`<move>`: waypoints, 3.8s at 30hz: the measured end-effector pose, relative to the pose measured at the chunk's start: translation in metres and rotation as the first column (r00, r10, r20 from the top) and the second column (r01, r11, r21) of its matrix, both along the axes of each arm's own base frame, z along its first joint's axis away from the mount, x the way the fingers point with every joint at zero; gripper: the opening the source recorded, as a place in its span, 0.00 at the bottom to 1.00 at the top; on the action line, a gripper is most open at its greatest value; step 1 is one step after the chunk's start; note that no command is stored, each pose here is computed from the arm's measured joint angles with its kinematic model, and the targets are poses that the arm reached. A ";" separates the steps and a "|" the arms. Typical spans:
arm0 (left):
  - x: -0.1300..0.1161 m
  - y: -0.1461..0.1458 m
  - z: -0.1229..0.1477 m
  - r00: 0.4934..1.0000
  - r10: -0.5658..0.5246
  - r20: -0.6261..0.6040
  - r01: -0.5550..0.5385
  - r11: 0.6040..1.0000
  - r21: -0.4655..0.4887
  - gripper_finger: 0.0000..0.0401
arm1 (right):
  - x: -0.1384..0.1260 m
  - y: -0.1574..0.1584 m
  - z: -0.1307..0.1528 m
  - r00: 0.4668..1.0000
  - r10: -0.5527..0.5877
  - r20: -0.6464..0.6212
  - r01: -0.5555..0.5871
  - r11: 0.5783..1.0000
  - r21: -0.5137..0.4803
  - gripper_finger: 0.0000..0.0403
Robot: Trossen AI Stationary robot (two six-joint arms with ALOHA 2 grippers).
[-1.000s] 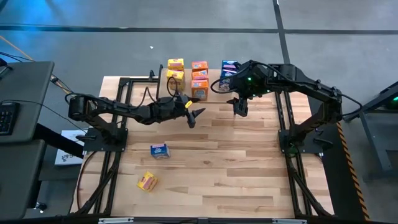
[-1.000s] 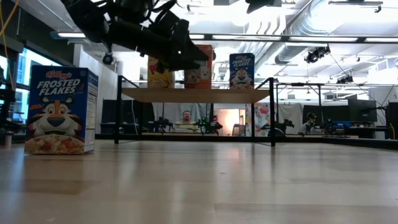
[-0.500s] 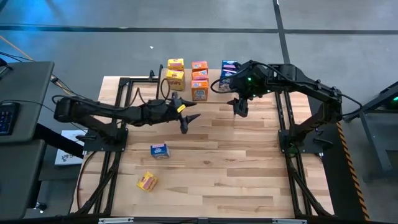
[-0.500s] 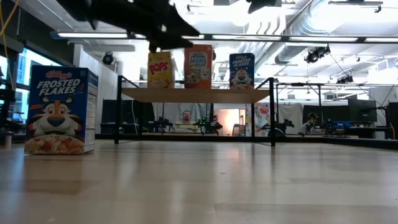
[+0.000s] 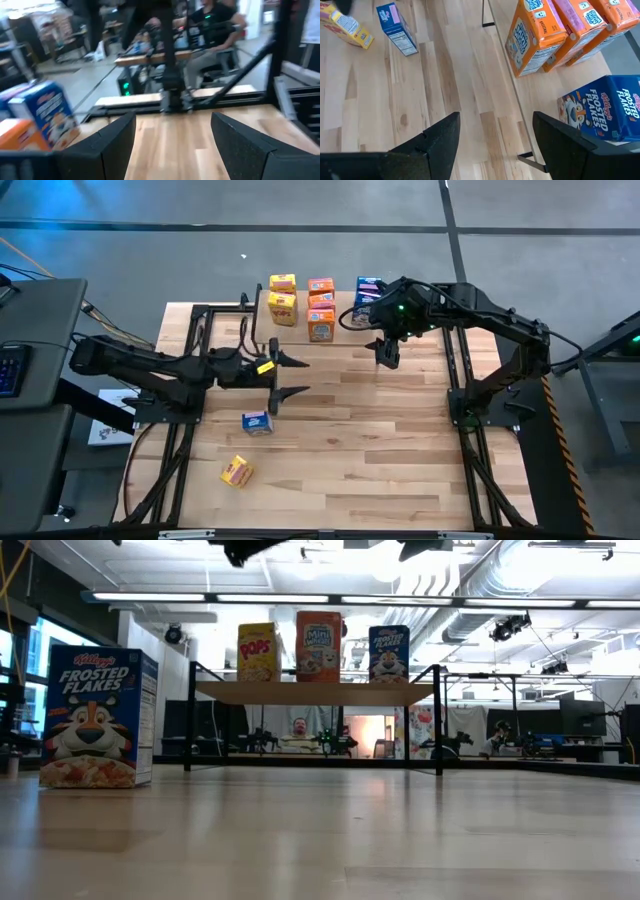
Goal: Stack cereal on shelf
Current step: Put the blue cereal box on the shelf aligned with the other blue cereal boxes
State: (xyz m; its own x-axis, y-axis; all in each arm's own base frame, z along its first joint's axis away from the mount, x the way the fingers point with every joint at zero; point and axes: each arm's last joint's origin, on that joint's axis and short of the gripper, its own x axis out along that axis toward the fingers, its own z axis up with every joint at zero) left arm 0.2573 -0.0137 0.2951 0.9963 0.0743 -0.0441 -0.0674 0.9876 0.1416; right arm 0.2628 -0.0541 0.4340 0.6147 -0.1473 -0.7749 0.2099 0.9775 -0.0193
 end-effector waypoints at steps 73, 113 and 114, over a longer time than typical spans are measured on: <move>-0.040 -0.065 -0.030 0.391 0.061 -0.918 -0.342 0.936 -0.084 0.73 | 0.000 0.000 0.000 0.999 -0.039 0.007 0.039 0.998 0.040 0.60; -0.035 -0.062 -0.039 0.338 0.055 -0.940 -0.322 0.945 -0.061 0.73 | 0.000 0.000 0.000 0.999 -0.034 0.002 0.034 0.999 0.036 0.60; -0.035 -0.062 -0.038 0.338 0.047 -0.940 -0.321 0.945 -0.068 0.73 | 0.000 0.000 0.000 0.999 -0.034 0.002 0.034 0.999 0.036 0.60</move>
